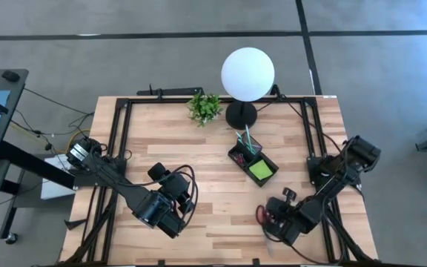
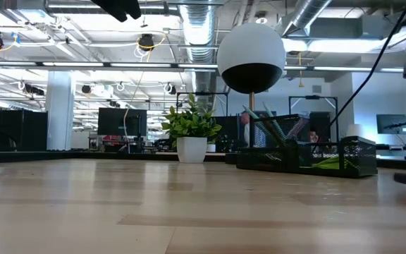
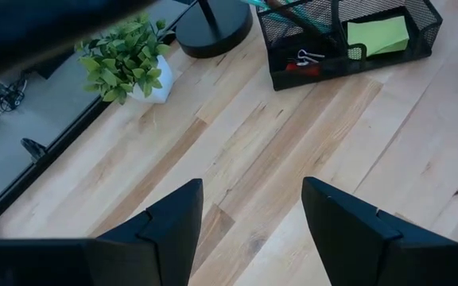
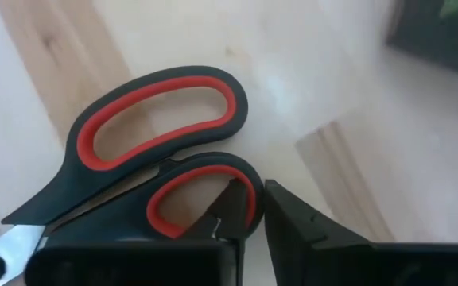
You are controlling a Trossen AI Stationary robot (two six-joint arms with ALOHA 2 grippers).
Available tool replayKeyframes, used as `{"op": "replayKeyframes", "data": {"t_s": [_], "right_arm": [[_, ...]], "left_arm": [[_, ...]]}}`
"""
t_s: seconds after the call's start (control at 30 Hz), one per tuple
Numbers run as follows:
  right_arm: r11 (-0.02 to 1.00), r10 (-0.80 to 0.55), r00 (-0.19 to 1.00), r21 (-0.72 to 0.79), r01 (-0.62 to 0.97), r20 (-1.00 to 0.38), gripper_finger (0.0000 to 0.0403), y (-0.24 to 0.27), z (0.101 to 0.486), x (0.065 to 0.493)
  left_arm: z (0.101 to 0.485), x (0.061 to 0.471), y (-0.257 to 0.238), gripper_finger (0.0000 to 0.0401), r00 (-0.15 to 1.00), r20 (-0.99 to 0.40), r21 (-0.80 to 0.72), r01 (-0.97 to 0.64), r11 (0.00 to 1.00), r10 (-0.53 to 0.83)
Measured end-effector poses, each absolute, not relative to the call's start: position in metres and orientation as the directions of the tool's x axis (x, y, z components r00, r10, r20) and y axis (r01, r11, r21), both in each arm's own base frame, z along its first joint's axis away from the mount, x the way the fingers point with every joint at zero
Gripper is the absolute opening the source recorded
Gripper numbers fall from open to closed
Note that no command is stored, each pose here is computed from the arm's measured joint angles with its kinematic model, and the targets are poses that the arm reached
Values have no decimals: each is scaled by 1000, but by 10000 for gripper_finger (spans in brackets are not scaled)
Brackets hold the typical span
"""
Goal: Pick and place office supplies into organizer
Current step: Put the black scissors into the desk organizer with the other pens and pencils
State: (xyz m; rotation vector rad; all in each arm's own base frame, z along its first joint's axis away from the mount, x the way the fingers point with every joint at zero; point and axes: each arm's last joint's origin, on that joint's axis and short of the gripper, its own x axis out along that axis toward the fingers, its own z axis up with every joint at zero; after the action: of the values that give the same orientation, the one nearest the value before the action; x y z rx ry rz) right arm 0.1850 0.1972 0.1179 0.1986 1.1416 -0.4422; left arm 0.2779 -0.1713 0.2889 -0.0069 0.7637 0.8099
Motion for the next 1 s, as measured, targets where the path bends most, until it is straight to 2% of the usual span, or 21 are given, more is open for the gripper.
{"op": "replayKeyframes", "data": {"t_s": [0.1,0.3,0.47,0.6,0.8,1.0], "right_arm": [[893,-283,381,-97,439,-880,32,196,118,187],[873,-393,451,-171,456,-801,7,196,132,195],[822,-529,484,-279,496,-697,25,190,154,206],[754,-646,486,-393,527,-588,24,180,179,217],[581,-812,372,-572,579,-449,8,150,228,231],[495,-868,390,-583,644,-306,22,108,269,243]], "left_arm": [[289,278,-171,213,442,-618,274,-654,705,650],[289,278,-171,213,442,-618,277,-652,706,650],[289,278,-171,213,442,-618,277,-652,706,650],[289,278,-171,213,442,-618,277,-652,706,650],[289,278,-171,213,441,-619,276,-652,706,650],[289,278,-171,213,439,-619,286,-646,708,651]]}}
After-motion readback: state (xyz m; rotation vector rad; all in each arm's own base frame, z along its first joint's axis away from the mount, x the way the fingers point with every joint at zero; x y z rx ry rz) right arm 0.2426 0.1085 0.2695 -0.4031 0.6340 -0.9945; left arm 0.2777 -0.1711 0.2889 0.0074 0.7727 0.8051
